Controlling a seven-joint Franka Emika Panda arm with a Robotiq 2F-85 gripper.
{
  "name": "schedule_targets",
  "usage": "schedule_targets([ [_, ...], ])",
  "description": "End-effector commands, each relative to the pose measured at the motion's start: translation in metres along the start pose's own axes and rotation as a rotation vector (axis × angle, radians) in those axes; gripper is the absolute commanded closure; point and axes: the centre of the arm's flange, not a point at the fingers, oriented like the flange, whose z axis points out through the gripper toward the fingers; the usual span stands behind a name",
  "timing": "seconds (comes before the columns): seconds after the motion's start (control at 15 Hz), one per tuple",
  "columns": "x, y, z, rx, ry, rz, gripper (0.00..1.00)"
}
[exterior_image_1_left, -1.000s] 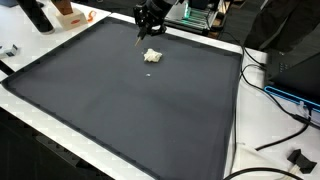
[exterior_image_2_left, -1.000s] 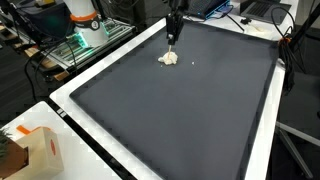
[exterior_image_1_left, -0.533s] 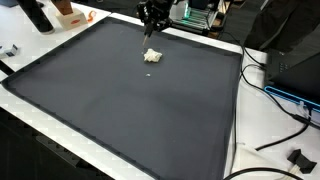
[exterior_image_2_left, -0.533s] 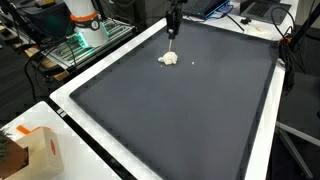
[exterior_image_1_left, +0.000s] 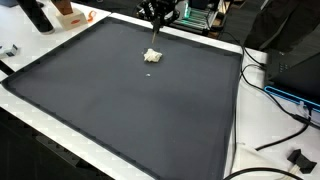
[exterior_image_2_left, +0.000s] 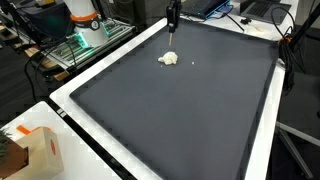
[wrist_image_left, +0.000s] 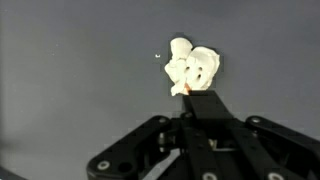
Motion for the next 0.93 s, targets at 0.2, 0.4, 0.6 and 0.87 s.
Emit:
schedule_targets([
  [0.2,-0.019,0.002,-0.014,0.126,0.013,-0.054,0.97],
  [0.4,-0.020,0.003,-0.019,0.160,0.019,-0.070,0.97],
  [0.6,-0.007,0.001,-0.020,0.138,0.017,-0.068,0.87],
  [0.87,-0.008,0.001,-0.017,0.171,0.016,-0.074,0.97],
])
